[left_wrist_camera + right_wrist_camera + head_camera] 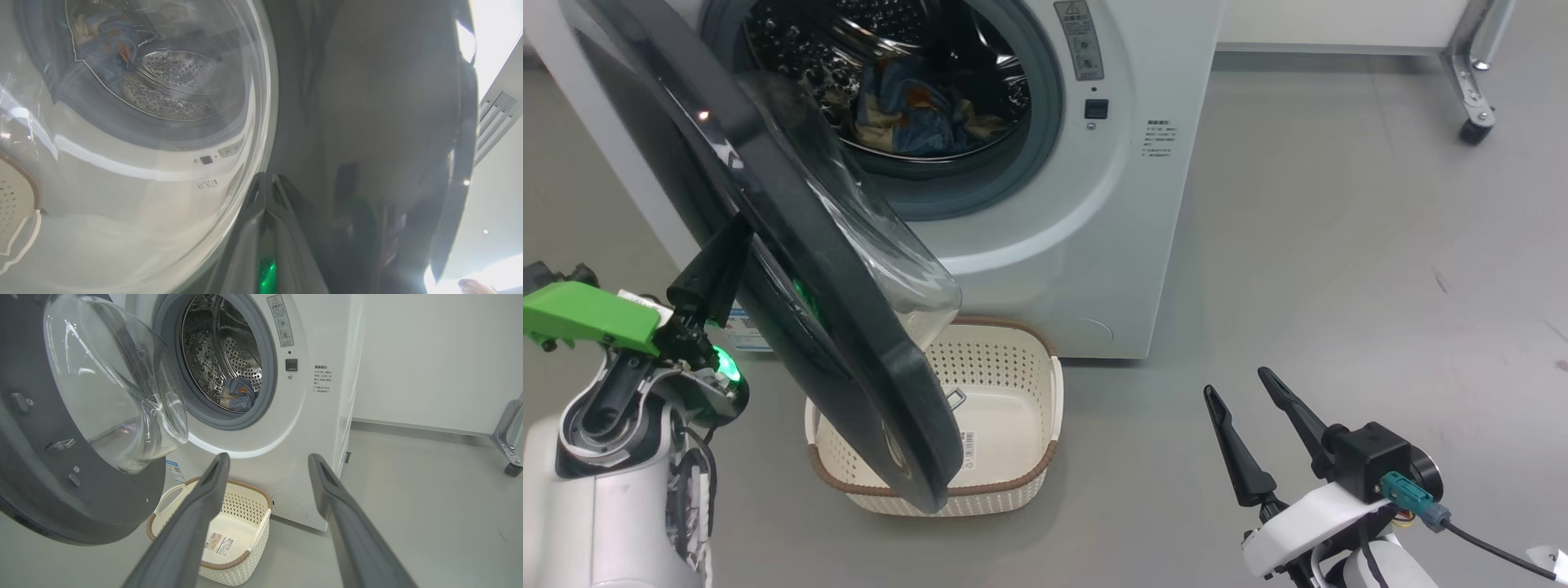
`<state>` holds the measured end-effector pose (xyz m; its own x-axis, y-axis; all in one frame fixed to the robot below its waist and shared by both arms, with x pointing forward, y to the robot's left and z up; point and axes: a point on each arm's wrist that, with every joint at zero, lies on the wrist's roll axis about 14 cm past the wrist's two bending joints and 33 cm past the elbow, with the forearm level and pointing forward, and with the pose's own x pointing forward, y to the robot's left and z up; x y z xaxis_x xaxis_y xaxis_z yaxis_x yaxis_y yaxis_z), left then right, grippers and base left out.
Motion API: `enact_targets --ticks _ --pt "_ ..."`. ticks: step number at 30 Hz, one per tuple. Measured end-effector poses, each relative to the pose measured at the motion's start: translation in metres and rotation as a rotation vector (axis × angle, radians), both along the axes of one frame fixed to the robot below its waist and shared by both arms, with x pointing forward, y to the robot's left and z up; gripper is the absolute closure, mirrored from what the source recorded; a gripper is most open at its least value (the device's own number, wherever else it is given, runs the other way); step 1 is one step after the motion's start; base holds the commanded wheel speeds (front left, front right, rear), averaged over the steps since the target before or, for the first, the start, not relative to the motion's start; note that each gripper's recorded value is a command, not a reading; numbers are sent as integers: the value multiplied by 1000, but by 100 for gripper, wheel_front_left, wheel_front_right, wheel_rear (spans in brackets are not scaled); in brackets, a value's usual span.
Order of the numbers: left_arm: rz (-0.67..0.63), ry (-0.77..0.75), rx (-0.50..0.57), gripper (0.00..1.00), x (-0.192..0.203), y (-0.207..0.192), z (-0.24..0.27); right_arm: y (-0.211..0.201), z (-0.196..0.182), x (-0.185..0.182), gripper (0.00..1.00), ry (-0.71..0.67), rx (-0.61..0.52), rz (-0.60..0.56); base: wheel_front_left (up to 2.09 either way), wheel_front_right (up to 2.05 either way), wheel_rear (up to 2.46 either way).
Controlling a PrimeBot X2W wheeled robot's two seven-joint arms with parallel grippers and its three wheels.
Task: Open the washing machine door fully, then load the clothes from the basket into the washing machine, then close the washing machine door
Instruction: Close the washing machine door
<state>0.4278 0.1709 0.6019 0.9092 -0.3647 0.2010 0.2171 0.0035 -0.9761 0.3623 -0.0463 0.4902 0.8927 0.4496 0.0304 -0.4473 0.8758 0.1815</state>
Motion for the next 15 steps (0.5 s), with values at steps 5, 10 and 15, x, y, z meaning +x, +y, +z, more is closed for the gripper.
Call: enact_targets --ticks 5,10,15 --pt "-15 -18 8 100 19 -22 11 -17 1 -5 0 -2 -3 -52 0 0 0" --pt "-26 -22 53 100 38 -46 14 -32 -1 -11 0 4 -7 -99 0 0 0" --pt "-35 -41 75 100 58 -67 23 -49 -5 -16 0 15 -16 -146 0 0 0"
